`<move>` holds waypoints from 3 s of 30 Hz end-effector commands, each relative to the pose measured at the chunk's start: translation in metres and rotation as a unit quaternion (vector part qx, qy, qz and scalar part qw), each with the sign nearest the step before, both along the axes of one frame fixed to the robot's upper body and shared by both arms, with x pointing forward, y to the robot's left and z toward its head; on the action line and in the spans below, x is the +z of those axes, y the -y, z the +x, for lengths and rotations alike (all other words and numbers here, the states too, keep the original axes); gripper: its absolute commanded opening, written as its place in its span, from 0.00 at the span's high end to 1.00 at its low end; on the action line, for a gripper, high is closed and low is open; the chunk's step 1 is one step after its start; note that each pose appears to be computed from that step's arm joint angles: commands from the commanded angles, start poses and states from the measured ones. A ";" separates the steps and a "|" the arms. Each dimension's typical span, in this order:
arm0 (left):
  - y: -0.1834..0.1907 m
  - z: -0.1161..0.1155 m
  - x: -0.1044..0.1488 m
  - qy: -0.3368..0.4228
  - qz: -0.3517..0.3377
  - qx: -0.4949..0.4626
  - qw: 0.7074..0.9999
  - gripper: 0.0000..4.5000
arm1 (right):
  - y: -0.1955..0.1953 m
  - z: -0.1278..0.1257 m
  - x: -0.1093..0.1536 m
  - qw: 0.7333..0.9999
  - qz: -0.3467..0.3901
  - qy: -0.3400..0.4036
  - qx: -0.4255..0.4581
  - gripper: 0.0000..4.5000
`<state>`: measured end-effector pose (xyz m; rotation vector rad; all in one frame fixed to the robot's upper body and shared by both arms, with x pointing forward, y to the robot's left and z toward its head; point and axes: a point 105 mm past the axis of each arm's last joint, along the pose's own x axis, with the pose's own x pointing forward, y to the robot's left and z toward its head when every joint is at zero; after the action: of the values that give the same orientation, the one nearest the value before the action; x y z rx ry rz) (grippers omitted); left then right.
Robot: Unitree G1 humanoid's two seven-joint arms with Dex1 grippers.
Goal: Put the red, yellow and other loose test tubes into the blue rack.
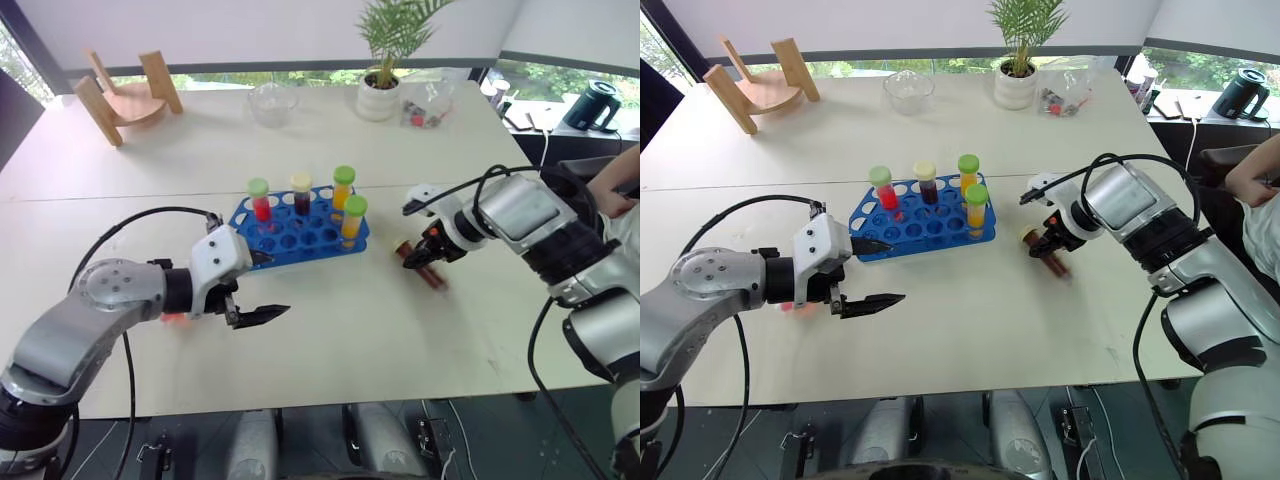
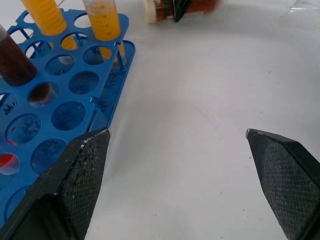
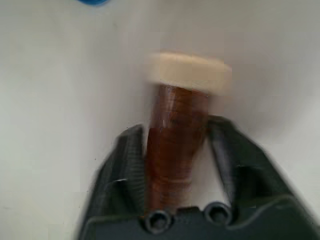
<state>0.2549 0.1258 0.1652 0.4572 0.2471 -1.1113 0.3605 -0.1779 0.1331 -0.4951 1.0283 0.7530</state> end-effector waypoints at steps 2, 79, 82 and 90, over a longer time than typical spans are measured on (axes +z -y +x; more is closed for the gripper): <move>0.010 0.008 0.013 0.022 -0.038 -0.011 0.999 0.00 | 0.028 -0.011 -0.026 0.999 -0.032 -0.017 0.038 0.82; -0.074 0.041 0.030 -0.027 0.024 0.074 0.997 0.00 | -0.189 -0.020 0.015 0.768 0.351 0.535 -0.022 0.82; -0.075 0.042 0.029 -0.028 0.025 0.074 0.997 0.00 | -0.192 -0.022 0.015 0.768 0.362 0.528 -0.021 0.82; -0.078 0.042 0.030 -0.030 0.024 0.077 0.996 0.00 | -0.190 -0.025 0.014 0.767 0.374 0.520 -0.042 0.82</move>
<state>0.2955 0.2032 0.1841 0.4160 0.3949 -0.9747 0.3391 0.0091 0.1496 -0.1150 -0.3382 0.5938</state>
